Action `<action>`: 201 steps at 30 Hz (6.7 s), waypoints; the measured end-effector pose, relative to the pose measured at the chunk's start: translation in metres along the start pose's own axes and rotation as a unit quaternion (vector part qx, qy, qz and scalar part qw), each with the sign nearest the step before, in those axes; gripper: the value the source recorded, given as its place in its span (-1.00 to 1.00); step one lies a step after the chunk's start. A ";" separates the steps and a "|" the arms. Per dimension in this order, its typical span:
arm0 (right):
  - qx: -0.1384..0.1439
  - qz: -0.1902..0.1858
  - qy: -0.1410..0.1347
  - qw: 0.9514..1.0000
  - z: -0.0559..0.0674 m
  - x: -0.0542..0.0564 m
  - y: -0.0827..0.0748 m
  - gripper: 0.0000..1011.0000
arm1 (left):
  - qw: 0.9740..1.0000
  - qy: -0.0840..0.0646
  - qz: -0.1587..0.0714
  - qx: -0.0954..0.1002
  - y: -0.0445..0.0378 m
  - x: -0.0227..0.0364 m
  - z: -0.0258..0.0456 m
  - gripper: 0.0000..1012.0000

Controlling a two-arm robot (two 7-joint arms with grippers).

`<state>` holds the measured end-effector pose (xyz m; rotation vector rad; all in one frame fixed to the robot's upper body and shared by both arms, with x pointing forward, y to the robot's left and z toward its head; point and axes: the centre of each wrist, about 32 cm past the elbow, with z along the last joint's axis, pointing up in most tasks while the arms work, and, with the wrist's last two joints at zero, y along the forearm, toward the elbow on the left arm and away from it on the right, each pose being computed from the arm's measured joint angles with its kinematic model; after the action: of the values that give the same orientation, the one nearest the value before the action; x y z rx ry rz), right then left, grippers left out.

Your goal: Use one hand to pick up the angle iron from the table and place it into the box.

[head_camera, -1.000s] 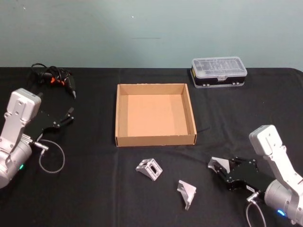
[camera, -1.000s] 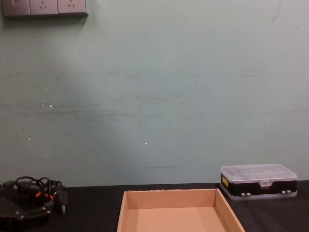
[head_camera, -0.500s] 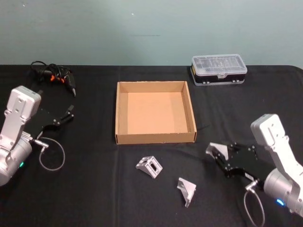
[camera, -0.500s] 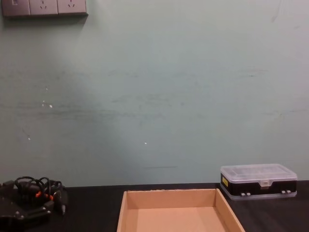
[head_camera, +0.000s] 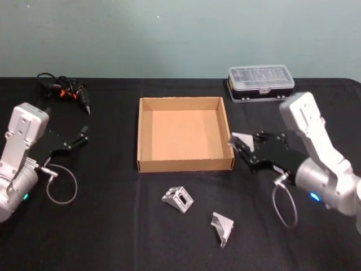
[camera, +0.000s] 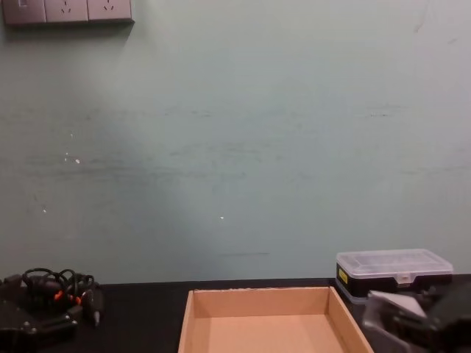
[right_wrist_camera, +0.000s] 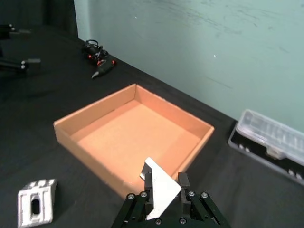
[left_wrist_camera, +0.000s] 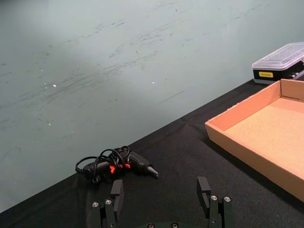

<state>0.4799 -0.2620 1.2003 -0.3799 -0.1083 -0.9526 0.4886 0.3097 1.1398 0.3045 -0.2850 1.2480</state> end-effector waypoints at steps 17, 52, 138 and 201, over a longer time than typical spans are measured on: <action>-0.019 0.025 -0.004 1.000 0.032 0.028 0.082 -0.40 | 1.000 0.000 0.000 0.000 0.0000 0.0000 0.0000 1.00; -0.065 0.033 -0.010 0.997 0.037 0.023 0.156 -0.40 | 1.000 0.000 0.000 0.000 0.0000 0.0000 0.0000 1.00; -0.086 0.040 -0.015 0.995 0.039 0.023 0.172 -0.24 | 1.000 0.000 0.000 0.000 0.0000 0.0000 0.0000 1.00; 0.002 0.054 -0.009 0.999 0.040 0.008 0.055 0.98 | 1.000 0.000 0.000 0.000 0.0000 0.0000 0.0000 1.00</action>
<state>0.5322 -0.2249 1.2241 -0.3865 -0.1059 -0.8427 0.4886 0.3097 1.1398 0.3045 -0.2850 1.2479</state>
